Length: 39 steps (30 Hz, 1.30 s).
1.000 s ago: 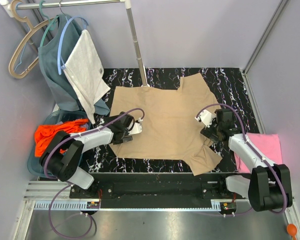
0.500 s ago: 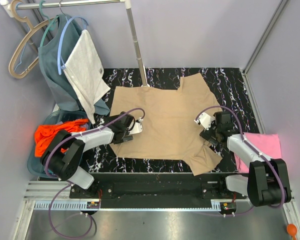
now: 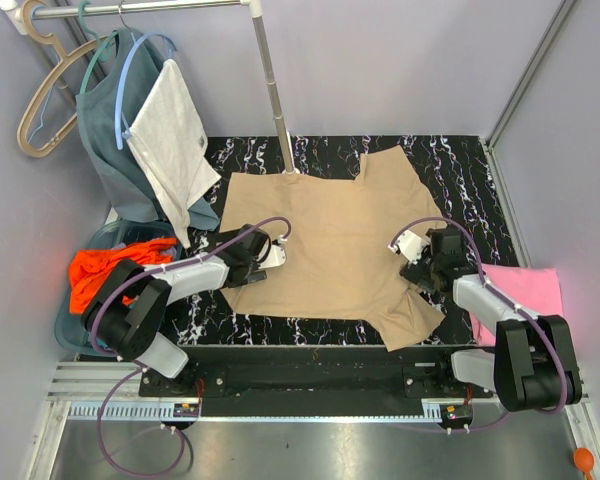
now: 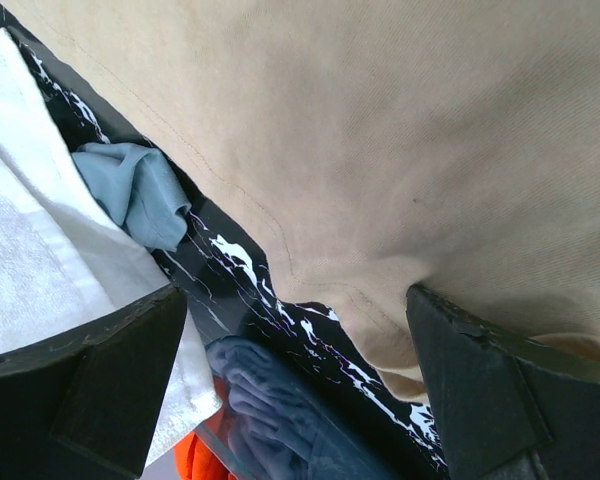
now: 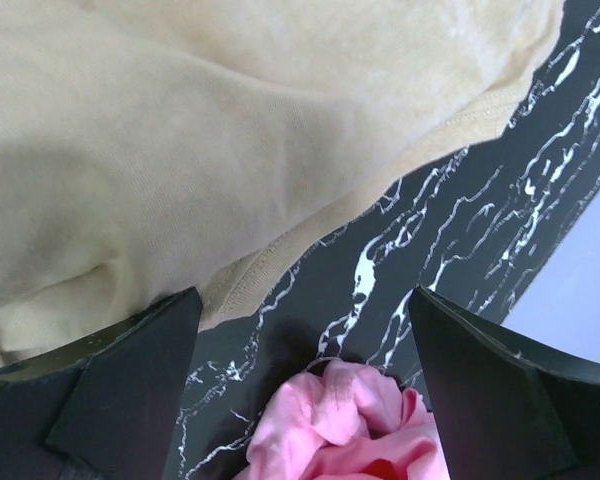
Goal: Fold and stack the t-shirts
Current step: Flatten the tshirt out
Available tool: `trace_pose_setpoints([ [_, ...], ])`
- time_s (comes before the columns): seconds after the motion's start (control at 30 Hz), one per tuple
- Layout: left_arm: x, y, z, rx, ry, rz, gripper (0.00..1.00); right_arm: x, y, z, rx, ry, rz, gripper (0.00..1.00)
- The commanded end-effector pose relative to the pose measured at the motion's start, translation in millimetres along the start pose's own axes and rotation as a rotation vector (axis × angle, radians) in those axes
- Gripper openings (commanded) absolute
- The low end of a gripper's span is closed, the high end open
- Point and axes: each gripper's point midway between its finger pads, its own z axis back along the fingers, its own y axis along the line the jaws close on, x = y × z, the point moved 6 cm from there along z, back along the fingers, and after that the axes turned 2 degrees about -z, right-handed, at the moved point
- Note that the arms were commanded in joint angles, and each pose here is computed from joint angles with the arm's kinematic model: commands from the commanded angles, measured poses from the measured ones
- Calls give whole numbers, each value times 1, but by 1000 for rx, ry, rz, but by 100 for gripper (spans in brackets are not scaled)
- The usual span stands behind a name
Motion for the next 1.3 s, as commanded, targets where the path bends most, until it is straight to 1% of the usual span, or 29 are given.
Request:
trace_pose_setpoints([
  [0.0,-4,-13,-4,-28,-4,0,99,-25,11,5,11,82,52,95],
  [0.3,-10,-15,1,-22,-2,-11,99,-39,10,18,-8,117,98,95],
  [0.5,-14,-16,4,-15,0,-12,99,-41,-9,19,-34,133,96,95],
  [0.57,-16,-17,5,-13,3,-17,99,-49,-17,20,-48,158,77,95],
  [0.9,-23,-23,5,-8,15,-44,99,-63,-28,25,-76,185,79,95],
  [1.1,-20,-20,3,-7,12,-44,99,-63,-36,29,-92,197,85,95],
  [1.27,-13,-12,6,-1,-1,-35,99,-50,-54,41,-112,171,70,95],
])
